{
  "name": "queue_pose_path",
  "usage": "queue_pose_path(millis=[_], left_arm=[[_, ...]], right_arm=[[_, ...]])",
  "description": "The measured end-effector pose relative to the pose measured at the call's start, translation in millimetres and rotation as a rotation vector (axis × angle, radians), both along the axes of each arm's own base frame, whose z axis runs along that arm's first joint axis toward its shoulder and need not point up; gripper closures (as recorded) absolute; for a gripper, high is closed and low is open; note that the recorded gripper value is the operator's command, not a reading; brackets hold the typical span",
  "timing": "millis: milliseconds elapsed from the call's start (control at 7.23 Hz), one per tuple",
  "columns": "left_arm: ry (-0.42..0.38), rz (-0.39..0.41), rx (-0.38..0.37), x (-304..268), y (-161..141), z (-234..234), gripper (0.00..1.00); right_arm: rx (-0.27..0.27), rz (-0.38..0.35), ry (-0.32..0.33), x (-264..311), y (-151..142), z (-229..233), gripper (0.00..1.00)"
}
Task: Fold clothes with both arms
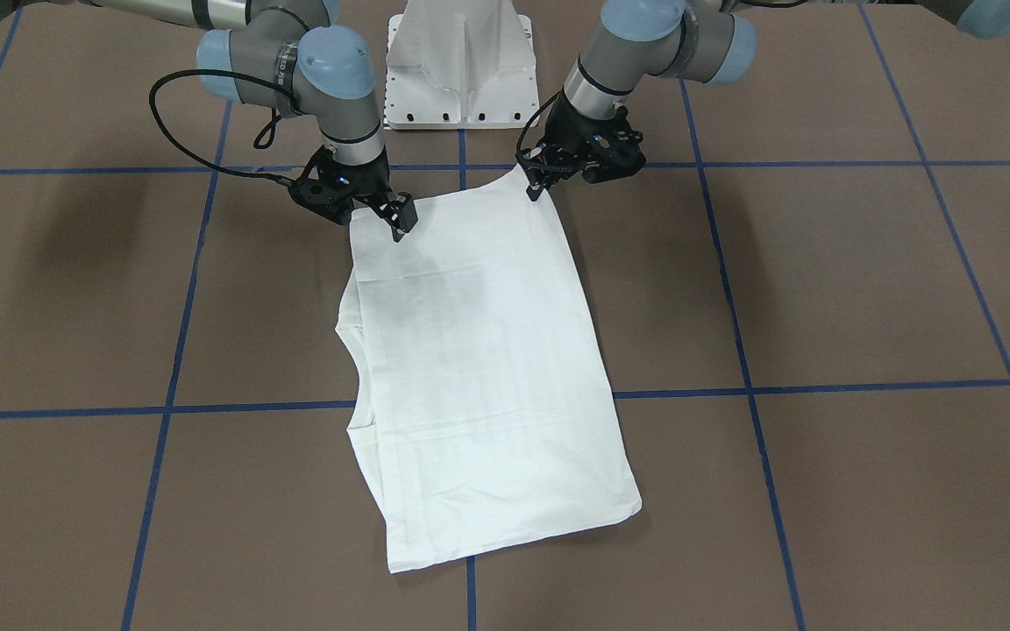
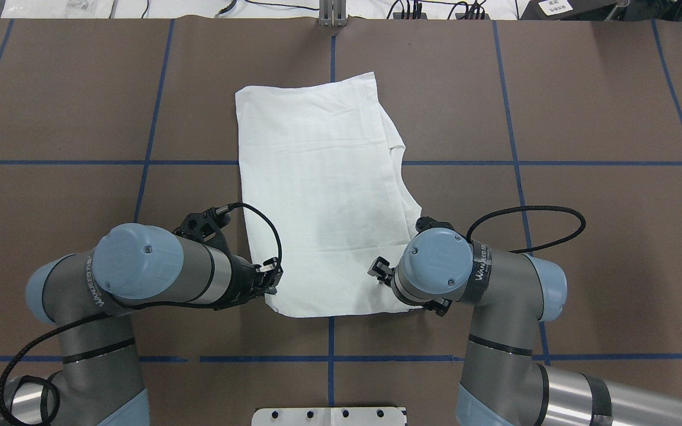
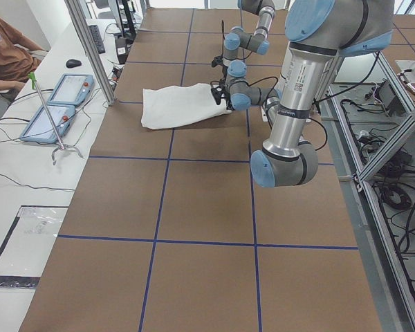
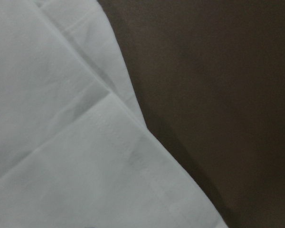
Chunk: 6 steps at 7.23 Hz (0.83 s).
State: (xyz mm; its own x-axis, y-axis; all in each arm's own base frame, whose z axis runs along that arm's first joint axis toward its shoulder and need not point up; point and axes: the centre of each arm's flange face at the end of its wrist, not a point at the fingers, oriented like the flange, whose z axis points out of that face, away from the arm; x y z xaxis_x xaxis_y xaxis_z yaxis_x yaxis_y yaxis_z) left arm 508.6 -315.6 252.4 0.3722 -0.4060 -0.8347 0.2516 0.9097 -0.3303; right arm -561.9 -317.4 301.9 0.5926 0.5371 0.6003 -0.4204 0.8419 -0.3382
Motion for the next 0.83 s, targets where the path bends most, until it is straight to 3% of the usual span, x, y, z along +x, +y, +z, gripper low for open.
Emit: queue_pose_path(millis=[830], left_arm=[[0.003, -0.002, 0.002, -0.5, -0.8, -1.8, 1.0]], right_arm=[[-0.019, 0.011, -0.002, -3.4, 8.4, -0.1, 0.0]])
